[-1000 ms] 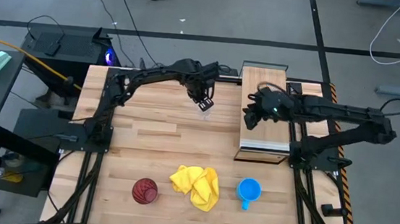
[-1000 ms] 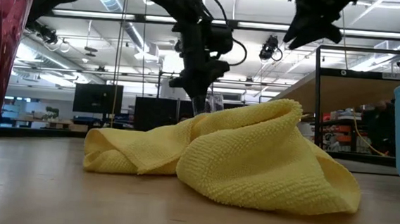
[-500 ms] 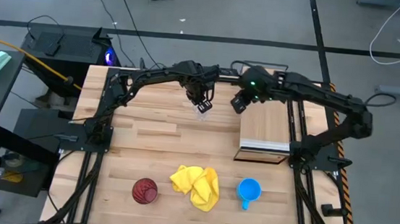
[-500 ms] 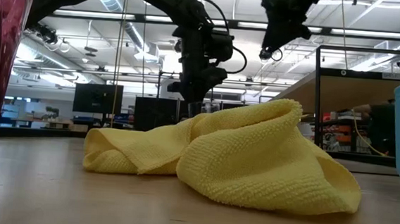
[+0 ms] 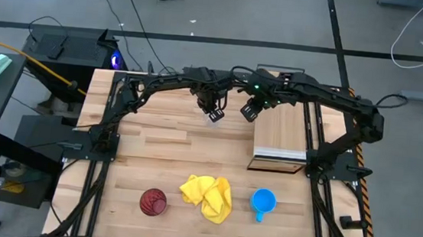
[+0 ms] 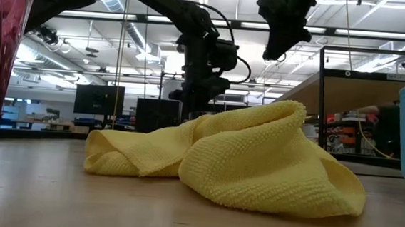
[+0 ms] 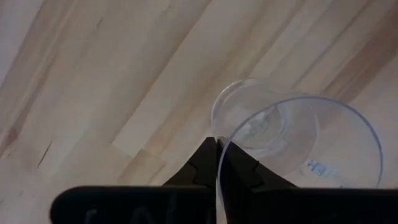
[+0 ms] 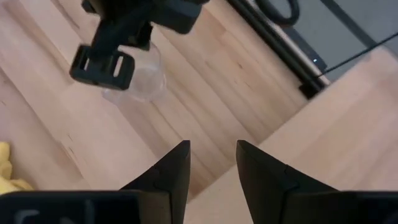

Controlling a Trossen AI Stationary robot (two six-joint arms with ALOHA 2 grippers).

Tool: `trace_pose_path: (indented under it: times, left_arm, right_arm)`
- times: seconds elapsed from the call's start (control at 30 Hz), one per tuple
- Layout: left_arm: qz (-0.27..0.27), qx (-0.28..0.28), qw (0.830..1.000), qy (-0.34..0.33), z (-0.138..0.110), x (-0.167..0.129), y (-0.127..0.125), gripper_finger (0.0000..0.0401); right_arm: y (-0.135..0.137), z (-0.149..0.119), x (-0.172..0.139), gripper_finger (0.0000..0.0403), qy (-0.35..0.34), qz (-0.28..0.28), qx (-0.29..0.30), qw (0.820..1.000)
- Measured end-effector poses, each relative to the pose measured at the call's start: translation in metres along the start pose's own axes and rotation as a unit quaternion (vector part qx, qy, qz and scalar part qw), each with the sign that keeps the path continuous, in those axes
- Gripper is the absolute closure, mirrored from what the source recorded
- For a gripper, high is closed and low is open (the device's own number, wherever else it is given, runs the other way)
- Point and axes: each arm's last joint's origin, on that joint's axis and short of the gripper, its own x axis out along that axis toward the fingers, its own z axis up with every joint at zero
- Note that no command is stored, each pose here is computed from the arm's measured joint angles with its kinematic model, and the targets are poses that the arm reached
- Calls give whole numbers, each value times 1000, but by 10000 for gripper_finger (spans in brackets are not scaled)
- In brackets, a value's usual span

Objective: Stack small to large cups/mugs on shelf
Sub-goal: Put the transparent mug on the shelf

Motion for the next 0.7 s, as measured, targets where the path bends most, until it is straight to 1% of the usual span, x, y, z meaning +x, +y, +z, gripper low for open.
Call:
trace_pose_path:
  times: [0.13,0.2,0.27,0.33,0.53,0.7]
  left_arm:
    - [-2,2,1000,-4,1,2,-1,392]
    - [-6,4,1000,-18,4,4,-4,383]
    - [-6,4,1000,-18,5,5,-4,376]
    - [-8,6,1000,-26,6,7,-7,376]
    - [-21,17,998,-59,11,8,-17,392]
    - [-23,18,997,-65,12,8,-18,375]
  right_arm:
    - [-4,-4,-12,266,-10,-4,10,1000]
    - [-6,-6,-16,266,-13,-4,11,1000]
    - [-7,-6,-17,266,-15,-5,12,1000]
    - [-7,-7,-17,266,-11,-6,11,1000]
    - [-5,-6,-12,266,-4,-8,8,1000]
    - [-4,-5,-11,266,-4,-9,8,1000]
